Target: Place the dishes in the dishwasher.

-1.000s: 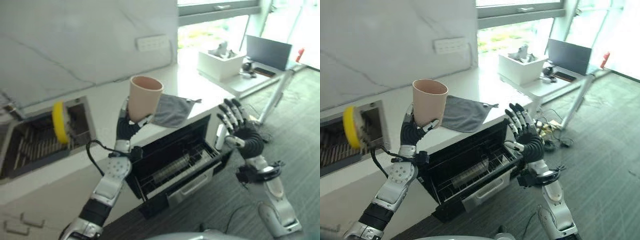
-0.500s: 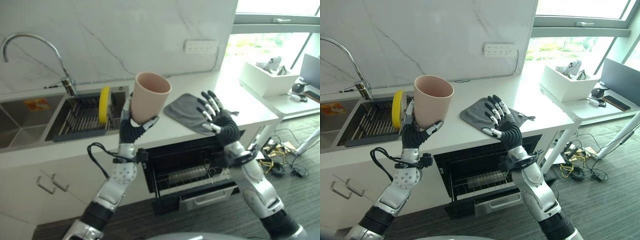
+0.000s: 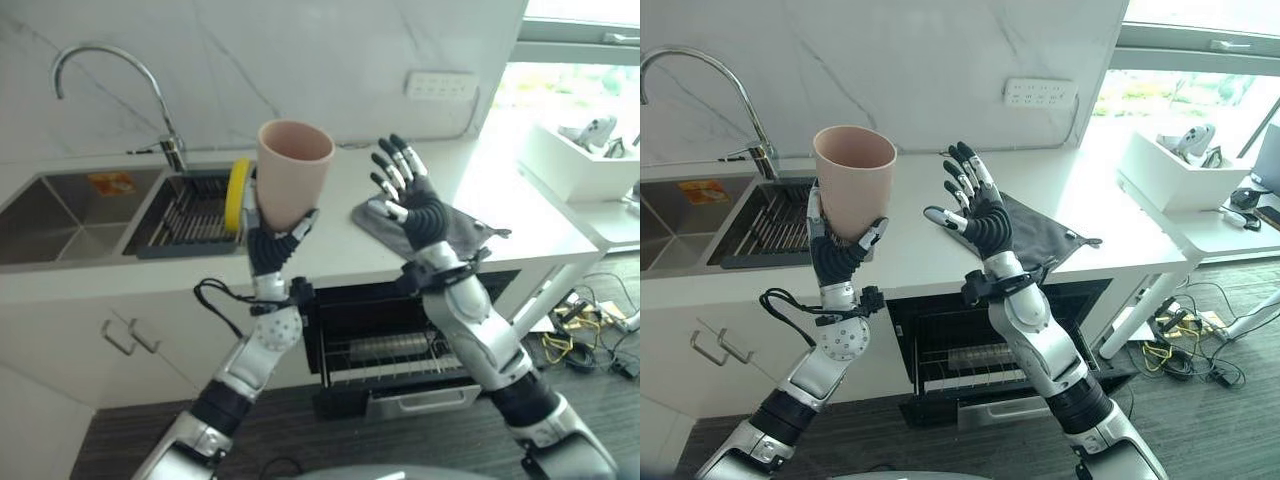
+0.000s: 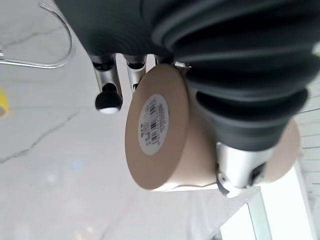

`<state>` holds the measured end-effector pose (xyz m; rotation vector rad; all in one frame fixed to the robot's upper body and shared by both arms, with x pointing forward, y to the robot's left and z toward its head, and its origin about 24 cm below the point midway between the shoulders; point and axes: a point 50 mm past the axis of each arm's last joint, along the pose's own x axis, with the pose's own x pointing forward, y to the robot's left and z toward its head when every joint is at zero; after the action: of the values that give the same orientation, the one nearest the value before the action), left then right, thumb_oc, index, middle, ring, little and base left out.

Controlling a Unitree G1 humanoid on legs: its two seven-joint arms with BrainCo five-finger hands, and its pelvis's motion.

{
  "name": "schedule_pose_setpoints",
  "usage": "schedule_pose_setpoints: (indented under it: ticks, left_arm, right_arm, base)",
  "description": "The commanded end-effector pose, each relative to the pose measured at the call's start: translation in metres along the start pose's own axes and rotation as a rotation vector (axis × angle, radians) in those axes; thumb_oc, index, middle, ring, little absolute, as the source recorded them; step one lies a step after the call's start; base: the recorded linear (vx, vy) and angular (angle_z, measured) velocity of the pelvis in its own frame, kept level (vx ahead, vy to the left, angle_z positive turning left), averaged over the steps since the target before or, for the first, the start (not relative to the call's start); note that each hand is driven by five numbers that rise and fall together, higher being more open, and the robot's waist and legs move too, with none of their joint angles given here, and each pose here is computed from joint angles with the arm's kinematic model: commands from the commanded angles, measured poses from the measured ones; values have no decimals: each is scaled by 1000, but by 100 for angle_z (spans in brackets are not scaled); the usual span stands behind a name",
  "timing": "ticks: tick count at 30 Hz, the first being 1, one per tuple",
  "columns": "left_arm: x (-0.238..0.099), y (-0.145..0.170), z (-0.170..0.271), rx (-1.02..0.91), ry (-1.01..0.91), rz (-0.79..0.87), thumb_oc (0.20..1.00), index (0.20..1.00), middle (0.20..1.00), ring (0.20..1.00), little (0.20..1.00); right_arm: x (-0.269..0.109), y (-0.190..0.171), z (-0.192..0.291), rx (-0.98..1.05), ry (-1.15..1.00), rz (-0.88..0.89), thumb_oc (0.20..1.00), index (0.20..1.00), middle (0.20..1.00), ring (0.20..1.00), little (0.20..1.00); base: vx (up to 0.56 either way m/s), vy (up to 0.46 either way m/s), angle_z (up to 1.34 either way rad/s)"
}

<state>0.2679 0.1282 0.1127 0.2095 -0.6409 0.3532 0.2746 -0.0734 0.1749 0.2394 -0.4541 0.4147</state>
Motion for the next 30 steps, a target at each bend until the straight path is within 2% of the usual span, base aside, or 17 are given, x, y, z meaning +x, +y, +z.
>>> schedule_pose_setpoints:
  ticks: [1,30]
  left_arm:
    - [26,-14,23,-15,-167,-33,200,200,200,200,200]
    - [18,-42,36,3,-288,-158,200,200,200,200,200]
  right_arm:
    - [16,13,25,4,-129,43,1000,1000,1000,1000,1000]
    - [31,45,4,103,8,152,1000,1000,1000,1000,1000]
  base:
    - [-16,-2,6]
    - [-1,0,1]
